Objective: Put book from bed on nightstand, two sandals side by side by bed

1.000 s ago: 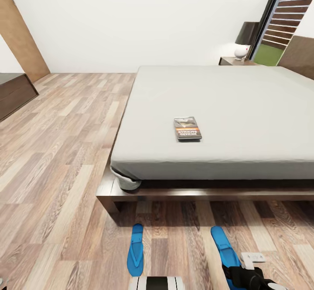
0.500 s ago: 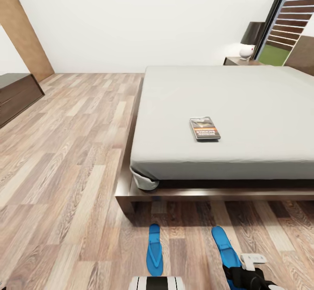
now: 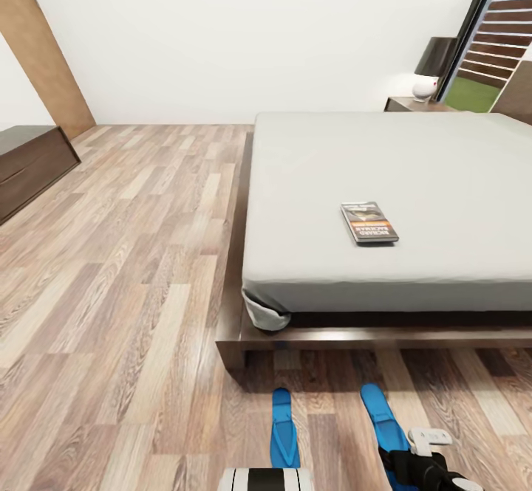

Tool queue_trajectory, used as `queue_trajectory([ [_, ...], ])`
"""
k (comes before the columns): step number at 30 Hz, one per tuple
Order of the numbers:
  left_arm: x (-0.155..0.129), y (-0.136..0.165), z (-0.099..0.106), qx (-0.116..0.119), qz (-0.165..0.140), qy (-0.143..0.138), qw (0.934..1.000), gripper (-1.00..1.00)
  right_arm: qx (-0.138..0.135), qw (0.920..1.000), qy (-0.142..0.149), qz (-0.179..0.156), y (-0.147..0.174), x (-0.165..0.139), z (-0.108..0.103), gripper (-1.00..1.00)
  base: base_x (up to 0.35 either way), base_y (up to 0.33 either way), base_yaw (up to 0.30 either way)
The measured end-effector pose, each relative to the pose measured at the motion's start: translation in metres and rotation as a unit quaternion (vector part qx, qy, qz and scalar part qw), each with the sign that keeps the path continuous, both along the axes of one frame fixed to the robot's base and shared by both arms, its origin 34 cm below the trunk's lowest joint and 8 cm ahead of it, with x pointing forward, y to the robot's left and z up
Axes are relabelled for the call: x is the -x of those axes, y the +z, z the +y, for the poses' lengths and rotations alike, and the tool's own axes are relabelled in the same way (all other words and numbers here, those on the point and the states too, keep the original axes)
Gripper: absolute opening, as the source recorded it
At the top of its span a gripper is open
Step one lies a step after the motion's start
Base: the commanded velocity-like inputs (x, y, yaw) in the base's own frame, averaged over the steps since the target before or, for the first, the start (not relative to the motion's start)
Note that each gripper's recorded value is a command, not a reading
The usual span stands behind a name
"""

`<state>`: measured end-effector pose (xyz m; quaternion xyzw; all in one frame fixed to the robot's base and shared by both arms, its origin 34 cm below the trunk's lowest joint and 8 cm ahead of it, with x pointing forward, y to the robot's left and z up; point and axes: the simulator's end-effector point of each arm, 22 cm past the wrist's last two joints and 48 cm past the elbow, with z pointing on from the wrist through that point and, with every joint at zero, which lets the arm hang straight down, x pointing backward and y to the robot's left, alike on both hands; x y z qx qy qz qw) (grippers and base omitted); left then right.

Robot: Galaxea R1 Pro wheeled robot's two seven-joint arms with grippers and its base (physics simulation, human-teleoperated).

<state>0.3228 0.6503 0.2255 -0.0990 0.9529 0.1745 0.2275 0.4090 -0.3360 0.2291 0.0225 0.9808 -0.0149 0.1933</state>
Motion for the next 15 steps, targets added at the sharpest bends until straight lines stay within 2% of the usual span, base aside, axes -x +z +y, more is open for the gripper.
queue_trajectory([
  [5, 0.001, 0.000, 0.000, 0.001, 0.001, 0.000, 1.0000, 1.00, 0.002, 1.0000, -0.003, 0.005, -0.005, 0.002, -0.003, -1.00, 0.005, 0.141, 0.000],
  [15, 0.002, 0.000, 0.000, 0.000, 0.002, 0.000, 1.0000, 1.00, 0.011, 0.9998, -0.005, 0.014, -0.011, 0.003, -0.013, -1.00, 0.001, 0.261, 0.000],
])
